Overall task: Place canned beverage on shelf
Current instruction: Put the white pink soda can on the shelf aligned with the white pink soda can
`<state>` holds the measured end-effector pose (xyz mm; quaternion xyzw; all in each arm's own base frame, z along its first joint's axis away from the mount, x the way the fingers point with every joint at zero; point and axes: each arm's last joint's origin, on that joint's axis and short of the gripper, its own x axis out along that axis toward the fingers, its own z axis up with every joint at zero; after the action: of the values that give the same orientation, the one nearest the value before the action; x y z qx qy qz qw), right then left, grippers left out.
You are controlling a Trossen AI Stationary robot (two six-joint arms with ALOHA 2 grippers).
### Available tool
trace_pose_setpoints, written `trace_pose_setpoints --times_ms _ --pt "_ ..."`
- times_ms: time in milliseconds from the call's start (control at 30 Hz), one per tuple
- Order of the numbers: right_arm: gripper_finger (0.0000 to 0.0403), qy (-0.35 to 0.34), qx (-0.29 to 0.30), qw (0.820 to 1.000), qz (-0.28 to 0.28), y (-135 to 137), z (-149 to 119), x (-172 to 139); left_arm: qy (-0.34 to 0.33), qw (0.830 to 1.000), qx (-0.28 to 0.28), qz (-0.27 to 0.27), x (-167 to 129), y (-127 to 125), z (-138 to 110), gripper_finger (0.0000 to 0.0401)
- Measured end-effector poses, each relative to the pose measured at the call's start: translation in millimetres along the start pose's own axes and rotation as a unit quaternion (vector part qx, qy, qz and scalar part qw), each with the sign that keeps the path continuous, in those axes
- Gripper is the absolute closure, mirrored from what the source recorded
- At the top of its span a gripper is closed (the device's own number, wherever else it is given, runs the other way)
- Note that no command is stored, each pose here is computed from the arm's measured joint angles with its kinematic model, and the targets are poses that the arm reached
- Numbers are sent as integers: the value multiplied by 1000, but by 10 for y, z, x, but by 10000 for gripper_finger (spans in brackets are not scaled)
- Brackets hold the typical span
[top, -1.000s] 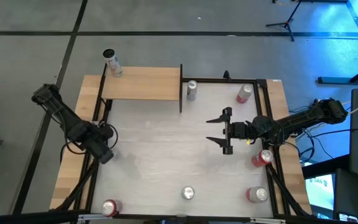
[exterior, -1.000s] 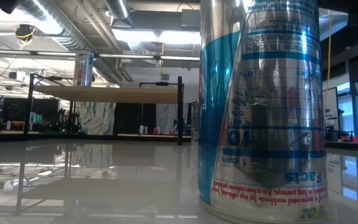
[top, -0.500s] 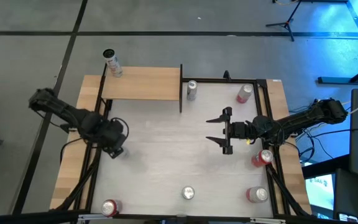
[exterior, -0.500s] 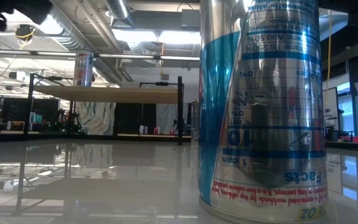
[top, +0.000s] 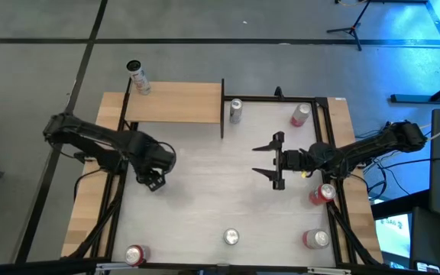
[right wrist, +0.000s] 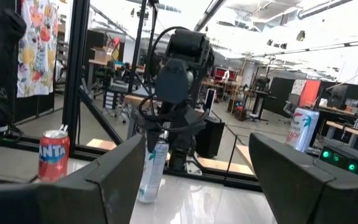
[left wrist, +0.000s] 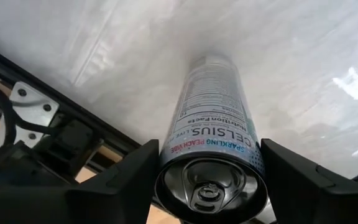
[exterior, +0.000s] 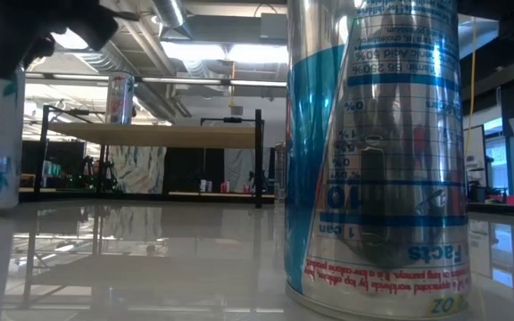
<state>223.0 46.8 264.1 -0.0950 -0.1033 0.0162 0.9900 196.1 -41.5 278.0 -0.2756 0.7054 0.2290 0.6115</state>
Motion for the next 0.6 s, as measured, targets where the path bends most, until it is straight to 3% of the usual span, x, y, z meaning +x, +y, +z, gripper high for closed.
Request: trace_pose_setpoints --times_ms 333,600 --pt "116 -9 2 1000 -2 5 -9 23 2 1000 2 -1 30 -35 47 126" --pt "116 -11 2 1000 -3 6 -7 23 19 999 26 -36 28 -73 49 118"
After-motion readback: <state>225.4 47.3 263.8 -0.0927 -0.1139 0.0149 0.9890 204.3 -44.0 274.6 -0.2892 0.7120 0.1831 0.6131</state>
